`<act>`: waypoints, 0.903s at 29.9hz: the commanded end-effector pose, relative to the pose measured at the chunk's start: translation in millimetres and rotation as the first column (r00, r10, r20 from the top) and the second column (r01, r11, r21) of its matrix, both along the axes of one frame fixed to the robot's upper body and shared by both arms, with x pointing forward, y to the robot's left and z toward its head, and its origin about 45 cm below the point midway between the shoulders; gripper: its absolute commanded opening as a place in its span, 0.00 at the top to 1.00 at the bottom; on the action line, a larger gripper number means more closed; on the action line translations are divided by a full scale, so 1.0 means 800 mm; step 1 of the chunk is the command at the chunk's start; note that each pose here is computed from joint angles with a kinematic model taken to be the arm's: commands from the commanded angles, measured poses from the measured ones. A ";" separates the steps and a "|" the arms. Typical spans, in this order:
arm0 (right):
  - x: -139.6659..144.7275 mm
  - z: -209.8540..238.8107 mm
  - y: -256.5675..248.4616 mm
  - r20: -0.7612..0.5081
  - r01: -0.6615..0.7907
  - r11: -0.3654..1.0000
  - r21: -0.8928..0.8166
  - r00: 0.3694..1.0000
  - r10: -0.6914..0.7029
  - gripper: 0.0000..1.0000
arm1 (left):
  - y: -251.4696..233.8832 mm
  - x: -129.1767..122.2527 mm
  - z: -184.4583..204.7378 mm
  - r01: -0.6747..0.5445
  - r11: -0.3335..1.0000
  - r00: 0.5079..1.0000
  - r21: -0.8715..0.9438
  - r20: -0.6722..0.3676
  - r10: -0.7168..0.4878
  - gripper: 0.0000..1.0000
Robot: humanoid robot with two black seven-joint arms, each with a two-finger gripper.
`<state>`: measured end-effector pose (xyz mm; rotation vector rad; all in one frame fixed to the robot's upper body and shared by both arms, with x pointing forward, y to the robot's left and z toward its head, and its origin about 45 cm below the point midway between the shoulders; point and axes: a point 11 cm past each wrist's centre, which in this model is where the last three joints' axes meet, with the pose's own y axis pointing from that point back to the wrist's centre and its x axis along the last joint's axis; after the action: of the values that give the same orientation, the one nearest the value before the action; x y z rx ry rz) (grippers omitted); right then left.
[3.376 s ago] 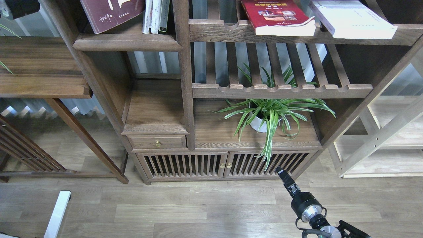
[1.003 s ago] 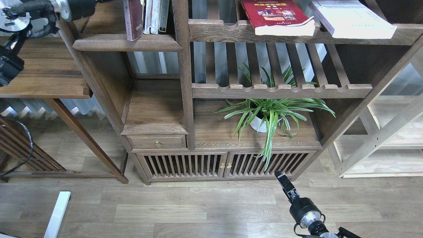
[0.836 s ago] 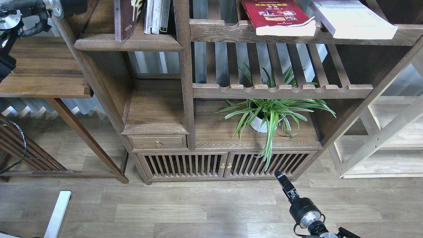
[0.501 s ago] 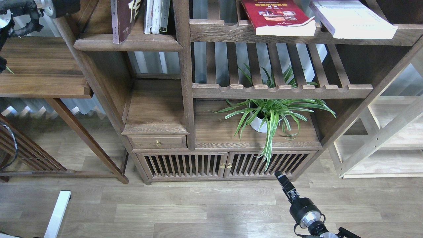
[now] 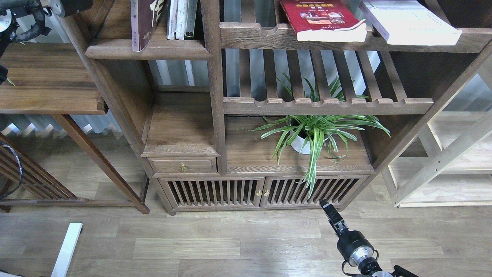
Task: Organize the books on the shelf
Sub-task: 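Insert the book upright beside the white books on the top shelf, then release the book and pull the left gripper back from the shelf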
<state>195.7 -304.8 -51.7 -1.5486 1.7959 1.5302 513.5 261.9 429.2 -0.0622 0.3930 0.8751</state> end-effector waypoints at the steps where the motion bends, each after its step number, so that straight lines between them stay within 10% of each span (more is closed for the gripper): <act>1: 0.000 0.000 0.000 -0.001 -0.001 1.000 0.001 1.000 0.001 0.01 | 0.001 0.000 0.000 -0.002 1.000 1.000 -0.019 -0.001 0.002 0.26; 27: -0.001 0.000 0.002 -0.001 -0.001 1.000 0.006 1.000 0.001 0.01 | 0.016 -0.046 -0.002 0.071 0.963 0.997 -0.260 0.058 -0.058 0.22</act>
<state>193.7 -304.5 -52.6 -1.5485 1.7964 1.5375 482.5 269.5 428.4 -0.2885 0.4589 0.7593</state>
